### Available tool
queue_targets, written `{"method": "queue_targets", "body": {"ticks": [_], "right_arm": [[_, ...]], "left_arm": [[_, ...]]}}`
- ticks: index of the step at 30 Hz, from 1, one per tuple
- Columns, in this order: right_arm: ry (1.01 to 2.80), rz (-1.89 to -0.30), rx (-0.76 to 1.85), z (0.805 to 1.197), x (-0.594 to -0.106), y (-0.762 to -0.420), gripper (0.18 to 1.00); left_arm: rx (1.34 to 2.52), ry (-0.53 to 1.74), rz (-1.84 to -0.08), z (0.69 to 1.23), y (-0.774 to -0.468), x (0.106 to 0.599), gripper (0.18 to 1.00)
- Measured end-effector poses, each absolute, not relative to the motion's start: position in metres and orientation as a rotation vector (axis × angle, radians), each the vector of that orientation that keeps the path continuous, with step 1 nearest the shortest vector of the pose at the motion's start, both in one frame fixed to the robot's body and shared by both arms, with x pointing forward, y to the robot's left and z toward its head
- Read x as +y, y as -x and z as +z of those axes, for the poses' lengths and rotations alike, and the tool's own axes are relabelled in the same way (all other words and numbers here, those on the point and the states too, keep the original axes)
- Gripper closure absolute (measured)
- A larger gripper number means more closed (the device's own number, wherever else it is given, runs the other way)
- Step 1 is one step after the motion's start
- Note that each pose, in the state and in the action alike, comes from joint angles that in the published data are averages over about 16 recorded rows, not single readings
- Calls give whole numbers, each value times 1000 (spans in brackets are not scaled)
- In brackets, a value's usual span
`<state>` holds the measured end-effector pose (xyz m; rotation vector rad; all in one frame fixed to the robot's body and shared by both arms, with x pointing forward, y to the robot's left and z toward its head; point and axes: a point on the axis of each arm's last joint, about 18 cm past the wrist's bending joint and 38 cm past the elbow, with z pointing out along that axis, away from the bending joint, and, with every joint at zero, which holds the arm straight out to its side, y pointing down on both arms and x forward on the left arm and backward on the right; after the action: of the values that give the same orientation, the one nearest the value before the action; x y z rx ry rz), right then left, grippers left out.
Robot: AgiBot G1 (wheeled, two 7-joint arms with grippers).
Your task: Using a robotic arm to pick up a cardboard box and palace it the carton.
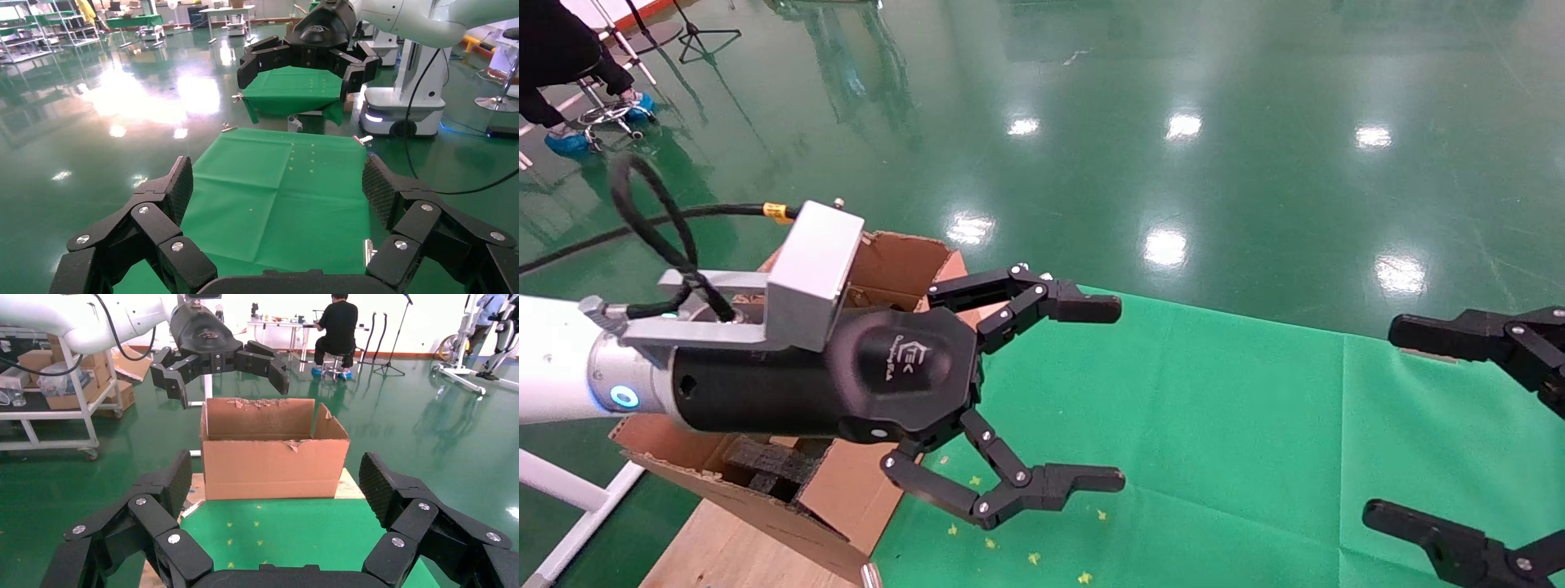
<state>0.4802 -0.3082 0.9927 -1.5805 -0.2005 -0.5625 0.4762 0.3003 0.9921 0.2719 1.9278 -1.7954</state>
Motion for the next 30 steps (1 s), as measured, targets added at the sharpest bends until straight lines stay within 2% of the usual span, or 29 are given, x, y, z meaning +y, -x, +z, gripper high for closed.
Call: {"method": "queue_targets", "body": {"ticks": [30], "right_arm": [[1581,-562,-201,993,-308,-480,178]], "left_arm": [[1928,-272,-1795,992,-476,300,183]]}}
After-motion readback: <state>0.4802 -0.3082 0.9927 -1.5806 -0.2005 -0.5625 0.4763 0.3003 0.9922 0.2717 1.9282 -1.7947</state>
